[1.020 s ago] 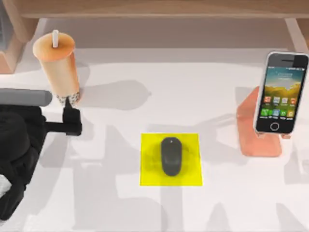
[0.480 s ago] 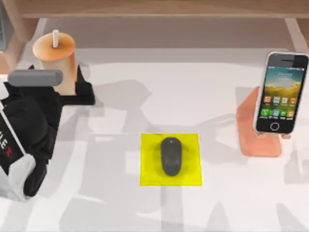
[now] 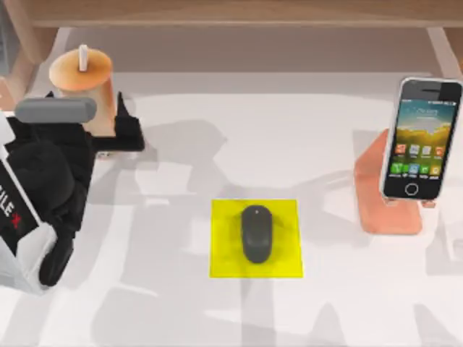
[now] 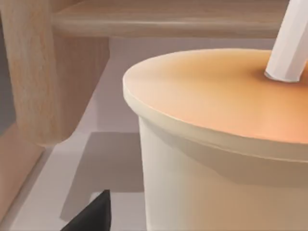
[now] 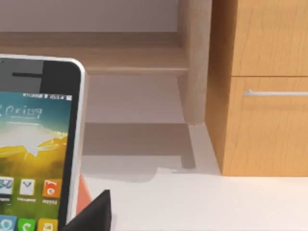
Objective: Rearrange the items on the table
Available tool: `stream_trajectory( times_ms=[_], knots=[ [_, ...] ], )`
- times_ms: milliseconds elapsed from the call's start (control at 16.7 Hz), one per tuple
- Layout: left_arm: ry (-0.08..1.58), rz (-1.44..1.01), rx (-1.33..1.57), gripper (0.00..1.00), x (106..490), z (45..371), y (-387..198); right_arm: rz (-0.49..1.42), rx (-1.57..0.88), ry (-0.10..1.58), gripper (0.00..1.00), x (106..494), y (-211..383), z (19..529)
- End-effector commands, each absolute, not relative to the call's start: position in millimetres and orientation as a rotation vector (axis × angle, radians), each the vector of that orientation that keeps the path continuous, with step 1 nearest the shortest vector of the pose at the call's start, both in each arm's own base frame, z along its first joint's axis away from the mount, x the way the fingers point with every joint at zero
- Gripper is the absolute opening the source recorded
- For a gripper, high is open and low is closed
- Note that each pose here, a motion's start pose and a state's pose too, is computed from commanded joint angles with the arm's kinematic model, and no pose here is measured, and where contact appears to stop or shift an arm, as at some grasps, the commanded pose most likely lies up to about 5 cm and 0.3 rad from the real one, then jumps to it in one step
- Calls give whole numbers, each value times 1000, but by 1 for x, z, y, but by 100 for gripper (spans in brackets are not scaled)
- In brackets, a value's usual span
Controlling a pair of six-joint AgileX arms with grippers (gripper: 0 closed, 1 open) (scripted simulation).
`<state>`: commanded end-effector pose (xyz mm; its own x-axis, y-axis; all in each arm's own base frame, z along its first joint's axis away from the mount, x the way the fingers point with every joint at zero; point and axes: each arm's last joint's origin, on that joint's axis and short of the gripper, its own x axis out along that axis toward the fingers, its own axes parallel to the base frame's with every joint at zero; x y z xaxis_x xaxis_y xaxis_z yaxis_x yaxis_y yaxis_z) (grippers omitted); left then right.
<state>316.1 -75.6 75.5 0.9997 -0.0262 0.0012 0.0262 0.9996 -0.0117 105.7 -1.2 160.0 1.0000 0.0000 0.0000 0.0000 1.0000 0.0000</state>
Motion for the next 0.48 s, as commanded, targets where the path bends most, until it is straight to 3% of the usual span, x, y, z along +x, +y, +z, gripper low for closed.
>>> stream_trajectory(
  times_ms=[480],
  knots=[
    [-1,-26,-12,100,338,75,-76,0,0,0,100,106,-1,160]
  ],
)
